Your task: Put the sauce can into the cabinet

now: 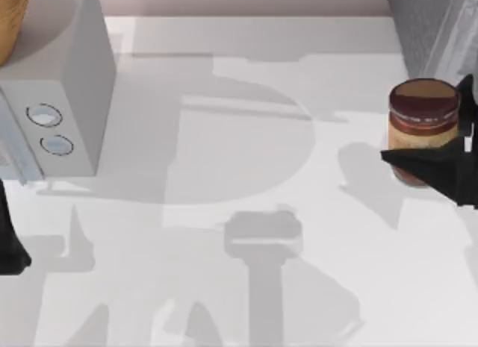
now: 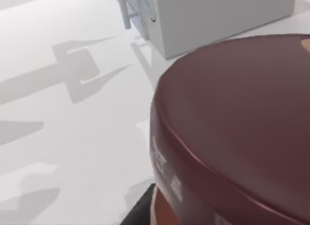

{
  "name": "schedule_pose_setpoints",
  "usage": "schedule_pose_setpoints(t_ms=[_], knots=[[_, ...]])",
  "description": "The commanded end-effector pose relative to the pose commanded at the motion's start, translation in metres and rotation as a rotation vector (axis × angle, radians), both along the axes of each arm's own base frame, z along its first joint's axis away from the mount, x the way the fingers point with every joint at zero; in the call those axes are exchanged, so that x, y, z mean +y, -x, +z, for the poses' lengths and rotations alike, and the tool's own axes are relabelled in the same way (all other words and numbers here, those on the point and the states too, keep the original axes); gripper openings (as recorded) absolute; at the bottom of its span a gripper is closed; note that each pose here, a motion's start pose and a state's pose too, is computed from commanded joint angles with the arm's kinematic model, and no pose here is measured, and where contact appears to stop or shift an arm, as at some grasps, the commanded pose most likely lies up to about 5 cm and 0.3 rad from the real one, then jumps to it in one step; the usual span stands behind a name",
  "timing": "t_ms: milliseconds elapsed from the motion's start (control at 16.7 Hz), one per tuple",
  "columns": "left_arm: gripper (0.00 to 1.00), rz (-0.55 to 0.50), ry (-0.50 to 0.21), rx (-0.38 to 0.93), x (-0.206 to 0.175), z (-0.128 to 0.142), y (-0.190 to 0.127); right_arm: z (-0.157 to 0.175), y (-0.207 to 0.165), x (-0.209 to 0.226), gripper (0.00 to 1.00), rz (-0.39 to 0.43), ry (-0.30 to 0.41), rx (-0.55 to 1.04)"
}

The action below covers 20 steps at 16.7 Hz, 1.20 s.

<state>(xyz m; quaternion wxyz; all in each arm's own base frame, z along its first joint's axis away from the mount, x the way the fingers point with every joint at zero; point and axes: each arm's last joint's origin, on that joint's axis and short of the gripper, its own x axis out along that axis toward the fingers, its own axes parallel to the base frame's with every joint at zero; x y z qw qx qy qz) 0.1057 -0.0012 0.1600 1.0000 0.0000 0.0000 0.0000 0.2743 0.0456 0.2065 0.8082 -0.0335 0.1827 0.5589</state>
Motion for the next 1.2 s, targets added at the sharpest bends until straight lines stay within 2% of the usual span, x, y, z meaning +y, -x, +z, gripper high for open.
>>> schedule_pose_setpoints(t_ms=[180, 360, 540, 780, 960, 1200], knots=[[1.00, 0.000, 0.000, 0.000, 0.000, 0.000, 0.000, 0.008, 0.059, -0.009, 0.00, -0.218, 0.071, -0.020], [1.00, 0.000, 0.000, 0.000, 0.000, 0.000, 0.000, -0.002, 0.111, -0.019, 0.00, -0.472, 0.102, -0.076], [1.00, 0.000, 0.000, 0.000, 0.000, 0.000, 0.000, -0.022, 0.145, -0.029, 0.00, -0.735, 0.082, -0.164], [1.00, 0.000, 0.000, 0.000, 0.000, 0.000, 0.000, -0.040, 0.163, -0.041, 0.00, -1.036, 0.001, -0.304], [1.00, 0.000, 0.000, 0.000, 0.000, 0.000, 0.000, -0.046, 0.168, -0.046, 0.00, -1.168, -0.056, -0.374], [1.00, 0.000, 0.000, 0.000, 0.000, 0.000, 0.000, -0.047, 0.169, -0.047, 0.00, -1.195, -0.072, -0.391]])
